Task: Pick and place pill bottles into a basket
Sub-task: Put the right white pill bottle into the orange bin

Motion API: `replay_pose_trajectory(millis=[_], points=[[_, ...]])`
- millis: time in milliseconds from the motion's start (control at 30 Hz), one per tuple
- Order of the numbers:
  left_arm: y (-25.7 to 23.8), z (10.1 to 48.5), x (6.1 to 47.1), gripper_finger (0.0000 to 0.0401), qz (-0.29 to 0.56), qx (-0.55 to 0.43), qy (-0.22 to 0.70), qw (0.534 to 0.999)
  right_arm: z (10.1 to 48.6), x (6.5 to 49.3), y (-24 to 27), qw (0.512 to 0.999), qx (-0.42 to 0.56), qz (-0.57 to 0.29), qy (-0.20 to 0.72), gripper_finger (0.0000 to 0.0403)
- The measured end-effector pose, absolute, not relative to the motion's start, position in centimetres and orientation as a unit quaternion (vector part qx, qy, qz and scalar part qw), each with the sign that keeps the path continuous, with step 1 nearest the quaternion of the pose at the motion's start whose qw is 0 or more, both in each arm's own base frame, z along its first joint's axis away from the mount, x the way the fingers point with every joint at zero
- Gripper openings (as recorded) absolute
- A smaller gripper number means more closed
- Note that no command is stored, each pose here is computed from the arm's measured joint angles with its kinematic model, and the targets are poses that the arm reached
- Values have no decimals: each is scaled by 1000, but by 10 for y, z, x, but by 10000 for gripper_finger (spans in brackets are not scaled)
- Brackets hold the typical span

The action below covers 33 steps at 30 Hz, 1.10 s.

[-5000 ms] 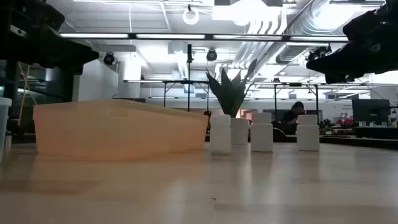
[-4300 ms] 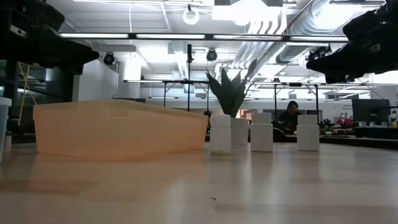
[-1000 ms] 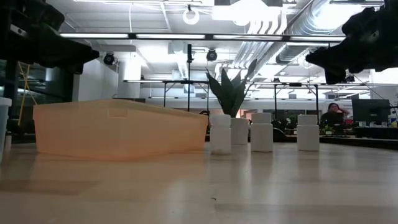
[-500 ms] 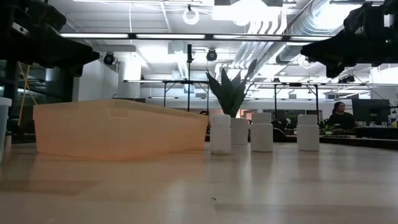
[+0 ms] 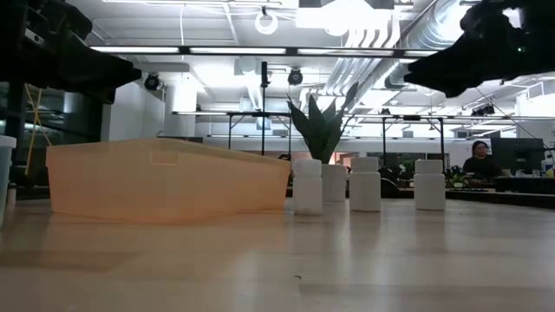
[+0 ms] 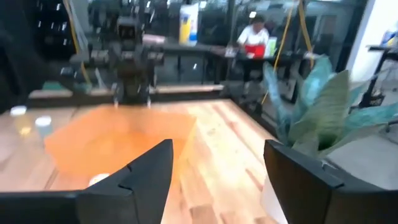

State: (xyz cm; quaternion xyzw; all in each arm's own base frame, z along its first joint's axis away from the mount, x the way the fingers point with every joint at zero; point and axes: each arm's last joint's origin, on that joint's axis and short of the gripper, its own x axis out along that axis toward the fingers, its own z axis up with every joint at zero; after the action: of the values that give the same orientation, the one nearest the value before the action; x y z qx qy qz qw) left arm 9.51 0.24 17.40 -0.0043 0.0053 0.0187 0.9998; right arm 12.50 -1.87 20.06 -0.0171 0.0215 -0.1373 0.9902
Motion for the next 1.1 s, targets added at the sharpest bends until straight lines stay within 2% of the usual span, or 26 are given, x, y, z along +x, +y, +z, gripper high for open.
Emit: replay_pose_trajectory(millis=[400,733,1100], points=[[2,174,95,150,19,2,5,1000,199,137,-19,979,2,-124,162,240],[5,174,95,150,56,-2,6,998,186,136,-17,964,87,-112,225,241],[5,174,95,150,65,-2,6,998,169,146,-19,947,63,-118,293,282]])
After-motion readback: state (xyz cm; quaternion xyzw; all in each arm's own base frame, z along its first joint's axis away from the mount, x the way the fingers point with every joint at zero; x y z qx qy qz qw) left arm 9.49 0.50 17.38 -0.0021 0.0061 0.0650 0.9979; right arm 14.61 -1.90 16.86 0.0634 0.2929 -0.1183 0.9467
